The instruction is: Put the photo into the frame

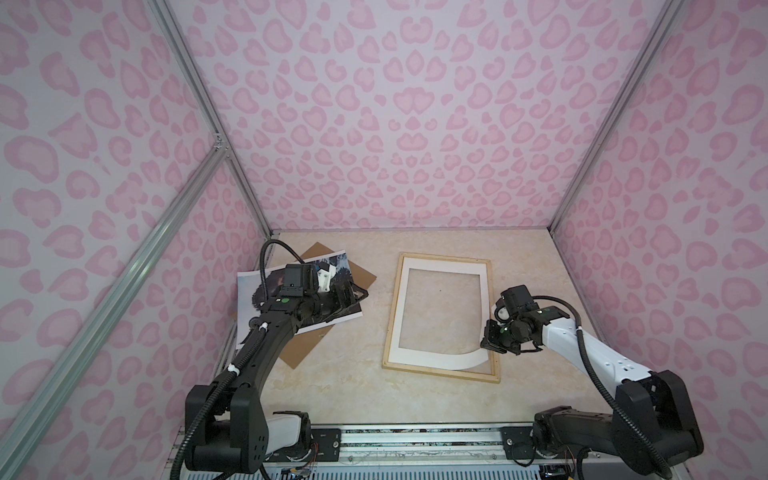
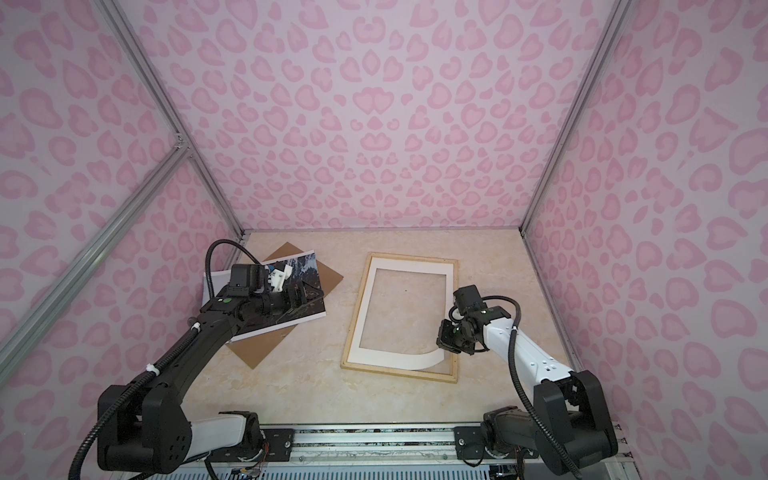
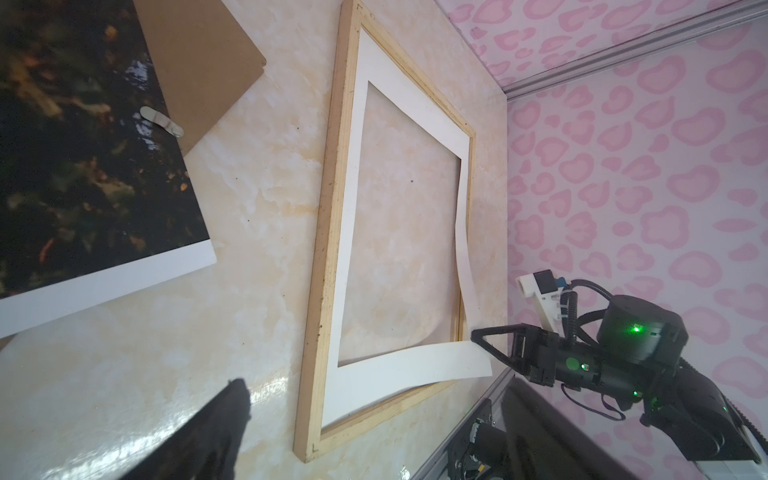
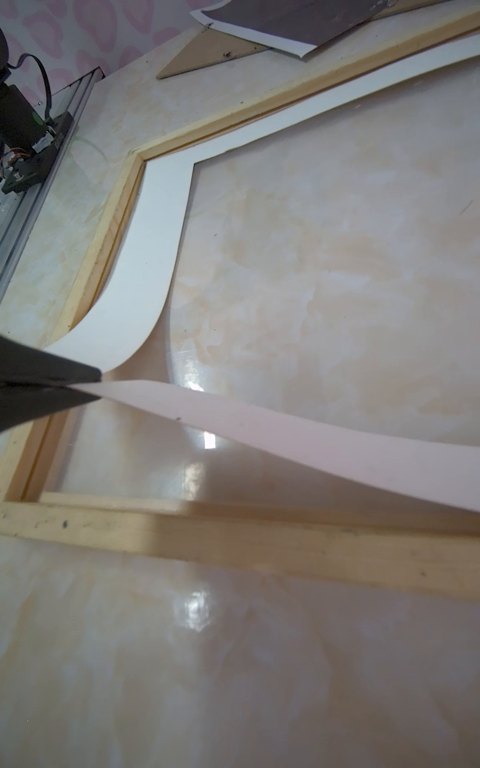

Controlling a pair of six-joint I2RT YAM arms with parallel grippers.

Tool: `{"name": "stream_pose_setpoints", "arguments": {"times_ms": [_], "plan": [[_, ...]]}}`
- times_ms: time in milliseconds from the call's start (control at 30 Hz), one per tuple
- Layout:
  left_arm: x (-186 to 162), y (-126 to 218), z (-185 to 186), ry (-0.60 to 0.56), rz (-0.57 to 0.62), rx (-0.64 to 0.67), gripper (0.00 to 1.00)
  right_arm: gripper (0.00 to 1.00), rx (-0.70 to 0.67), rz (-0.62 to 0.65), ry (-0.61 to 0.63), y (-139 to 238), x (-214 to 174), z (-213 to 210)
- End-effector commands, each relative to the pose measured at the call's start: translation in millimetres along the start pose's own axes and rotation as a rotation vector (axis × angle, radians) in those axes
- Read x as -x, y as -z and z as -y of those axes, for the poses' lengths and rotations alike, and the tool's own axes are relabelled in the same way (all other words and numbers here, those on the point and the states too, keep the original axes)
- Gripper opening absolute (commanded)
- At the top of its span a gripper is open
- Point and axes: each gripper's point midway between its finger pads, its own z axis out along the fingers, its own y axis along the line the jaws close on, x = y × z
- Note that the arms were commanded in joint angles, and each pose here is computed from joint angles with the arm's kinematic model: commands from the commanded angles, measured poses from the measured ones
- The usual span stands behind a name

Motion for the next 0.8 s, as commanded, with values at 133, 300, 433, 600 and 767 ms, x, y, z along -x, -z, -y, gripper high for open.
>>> {"name": "stream_pose_setpoints", "arguments": {"times_ms": [133, 300, 433, 600, 767], "plan": [[2, 0, 2, -0.008, 0.006, -0.012, 0.97, 0.2, -0.022, 0.016, -0.02, -7, 2, 7], [3, -1, 3, -0.004, 0.004, -0.012, 0.97, 0.57, -0.022, 0.021, -0.091, -10, 0, 19], [0, -4, -1, 0.002, -0.009, 0.004, 0.97, 0.96, -0.054, 0.075, -0.121, 5, 10, 29], [-22, -20, -9, -0.017, -0.078, 0.084, 0.97, 0.98, -0.085, 0.199, -0.135, 23, 39, 40], [-53, -50, -27, -0.048, -0.16, 0.217, 0.97, 0.98, -0.018, 0.213, -0.128, 13, 75, 22]]}}
